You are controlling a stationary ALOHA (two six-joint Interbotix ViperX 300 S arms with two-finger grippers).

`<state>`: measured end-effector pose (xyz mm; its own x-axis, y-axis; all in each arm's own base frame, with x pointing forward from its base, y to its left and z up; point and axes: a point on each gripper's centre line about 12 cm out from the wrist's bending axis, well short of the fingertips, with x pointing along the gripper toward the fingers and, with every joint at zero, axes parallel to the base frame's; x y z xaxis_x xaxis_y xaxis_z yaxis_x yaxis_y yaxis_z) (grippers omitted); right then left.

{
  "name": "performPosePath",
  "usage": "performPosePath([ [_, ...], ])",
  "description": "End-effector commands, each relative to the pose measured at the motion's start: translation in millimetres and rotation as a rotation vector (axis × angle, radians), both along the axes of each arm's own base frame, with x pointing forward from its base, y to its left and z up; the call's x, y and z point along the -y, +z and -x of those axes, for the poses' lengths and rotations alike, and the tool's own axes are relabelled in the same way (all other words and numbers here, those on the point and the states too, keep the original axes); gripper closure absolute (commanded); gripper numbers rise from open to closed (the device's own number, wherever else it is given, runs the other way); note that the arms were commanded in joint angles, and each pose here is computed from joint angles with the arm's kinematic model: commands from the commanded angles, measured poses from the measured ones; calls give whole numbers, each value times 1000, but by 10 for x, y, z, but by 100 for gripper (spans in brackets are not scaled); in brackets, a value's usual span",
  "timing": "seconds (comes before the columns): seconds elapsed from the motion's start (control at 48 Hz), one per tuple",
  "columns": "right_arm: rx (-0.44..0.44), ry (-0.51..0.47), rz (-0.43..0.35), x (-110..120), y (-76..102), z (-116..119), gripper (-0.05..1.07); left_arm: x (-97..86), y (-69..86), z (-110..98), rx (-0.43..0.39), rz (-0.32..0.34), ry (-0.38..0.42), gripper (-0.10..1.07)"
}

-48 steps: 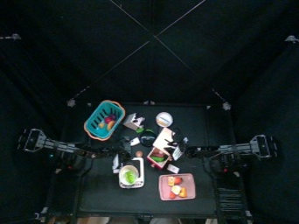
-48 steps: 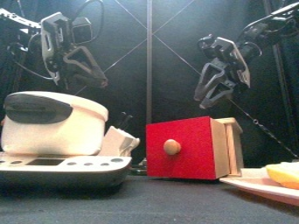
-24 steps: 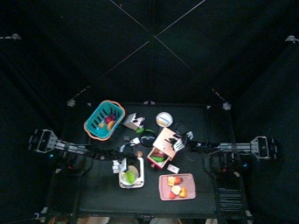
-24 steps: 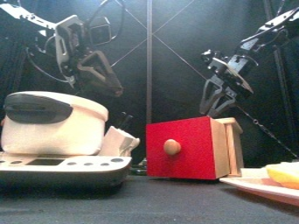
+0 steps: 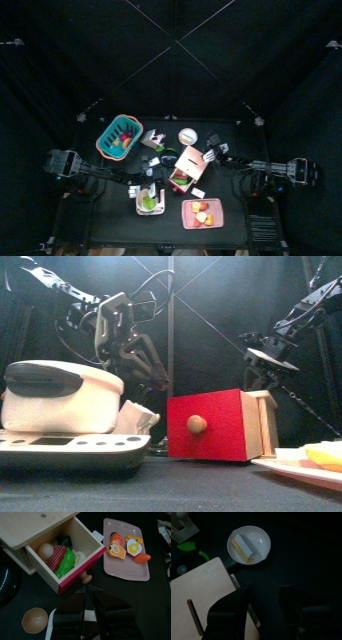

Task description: Close drawer

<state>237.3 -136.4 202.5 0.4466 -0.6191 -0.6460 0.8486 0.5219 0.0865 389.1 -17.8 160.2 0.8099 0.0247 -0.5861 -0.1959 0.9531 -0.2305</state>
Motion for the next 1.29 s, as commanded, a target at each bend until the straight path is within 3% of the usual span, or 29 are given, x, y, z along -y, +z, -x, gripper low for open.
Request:
performPosePath([
  [0.0,24,8,10,-3,65,-6,25,-40,74,-88,24,16,25,41],
  [0.792,-45,25,-33,-9,-199,-50,25,-134,-91,-288,-25,47,47,41],
  [1.271,-50,37,-40,-32,-236,-51,25,-221,17,-471,16,45,63,41],
])
